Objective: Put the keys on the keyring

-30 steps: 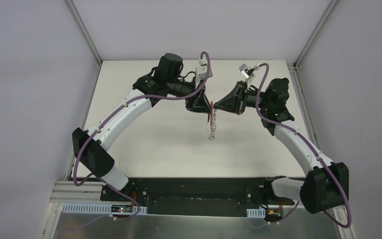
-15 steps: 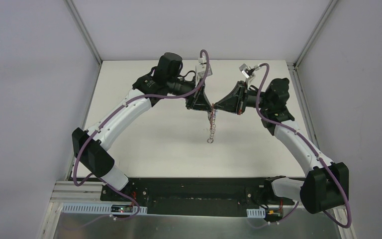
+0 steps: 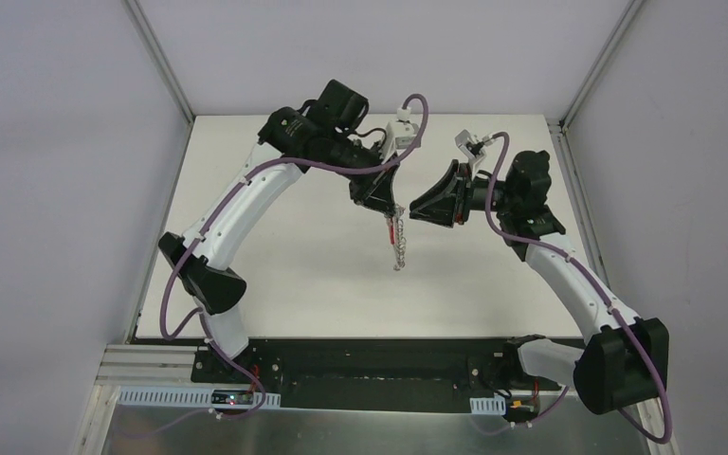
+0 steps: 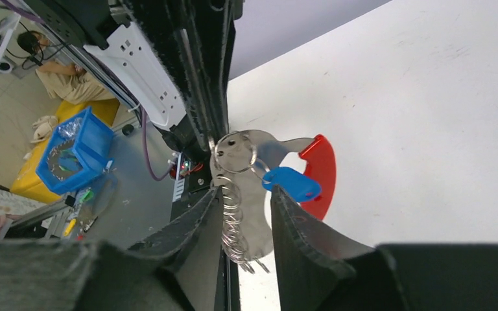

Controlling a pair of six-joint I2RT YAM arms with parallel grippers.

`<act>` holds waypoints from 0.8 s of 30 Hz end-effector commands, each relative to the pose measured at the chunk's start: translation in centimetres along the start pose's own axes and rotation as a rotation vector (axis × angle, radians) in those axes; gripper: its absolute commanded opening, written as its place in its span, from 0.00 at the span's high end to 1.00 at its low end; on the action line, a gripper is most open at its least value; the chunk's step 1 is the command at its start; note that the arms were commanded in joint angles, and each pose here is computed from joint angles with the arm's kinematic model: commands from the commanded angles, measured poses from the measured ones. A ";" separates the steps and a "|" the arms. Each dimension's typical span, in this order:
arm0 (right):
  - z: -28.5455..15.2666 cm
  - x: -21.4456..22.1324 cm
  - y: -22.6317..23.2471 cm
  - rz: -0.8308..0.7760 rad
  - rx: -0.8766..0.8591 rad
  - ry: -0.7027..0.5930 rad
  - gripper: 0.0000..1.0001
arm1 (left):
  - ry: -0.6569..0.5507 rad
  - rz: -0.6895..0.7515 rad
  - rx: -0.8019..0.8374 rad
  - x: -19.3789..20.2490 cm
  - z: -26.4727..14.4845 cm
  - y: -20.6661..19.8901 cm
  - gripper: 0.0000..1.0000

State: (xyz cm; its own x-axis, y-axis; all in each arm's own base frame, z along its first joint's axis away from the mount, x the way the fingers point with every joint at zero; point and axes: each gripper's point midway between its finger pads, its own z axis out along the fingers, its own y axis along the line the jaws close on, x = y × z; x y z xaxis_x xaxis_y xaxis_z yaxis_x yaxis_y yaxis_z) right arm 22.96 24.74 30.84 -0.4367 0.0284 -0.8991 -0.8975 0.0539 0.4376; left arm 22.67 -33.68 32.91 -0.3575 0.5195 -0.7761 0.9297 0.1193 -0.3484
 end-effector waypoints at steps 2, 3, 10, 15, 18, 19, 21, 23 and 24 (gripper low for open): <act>-0.4 -0.8 2.4 -0.139 -0.069 0.022 0.61 | 0.168 -0.014 0.057 2.9 -0.5 -2.7 1.00; -0.3 -0.8 2.6 -0.142 -0.079 0.025 0.59 | 0.166 -0.013 0.063 2.8 -0.3 -2.8 1.00; 0.3 -0.2 3.8 -0.150 -0.130 0.051 0.55 | 0.152 -0.034 0.113 2.2 0.8 -3.6 1.00; 0.8 0.3 4.5 -0.149 -0.157 0.069 0.55 | 0.148 -0.050 0.125 2.0 1.3 -3.5 1.00; 1.0 0.6 4.4 -0.154 -0.155 0.074 0.56 | 0.144 -0.061 0.136 1.9 1.6 -3.5 1.00; 1.0 0.6 4.3 -0.157 -0.153 0.075 0.58 | 0.145 -0.064 0.139 1.9 1.7 -3.5 1.00; 1.1 0.7 4.3 -0.155 -0.153 0.077 0.61 | 0.147 -0.067 0.144 2.0 1.8 -3.5 1.00; 1.2 0.7 4.4 -0.152 -0.158 0.079 0.62 | 0.149 -0.071 0.145 2.0 1.9 -3.5 1.00; 1.2 0.7 4.4 -0.152 -0.159 0.079 0.63 | 0.150 -0.071 0.146 2.0 2.0 -3.4 1.00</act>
State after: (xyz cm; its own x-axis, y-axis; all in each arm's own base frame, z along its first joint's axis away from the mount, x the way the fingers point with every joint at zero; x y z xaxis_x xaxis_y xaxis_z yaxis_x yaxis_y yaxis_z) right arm 19.38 26.09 29.84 -0.3950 -0.0669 -0.9163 -0.9148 -0.0627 0.3989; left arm 19.33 -33.96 30.34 -0.4003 0.6536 -0.6423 0.8825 0.0860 -0.4624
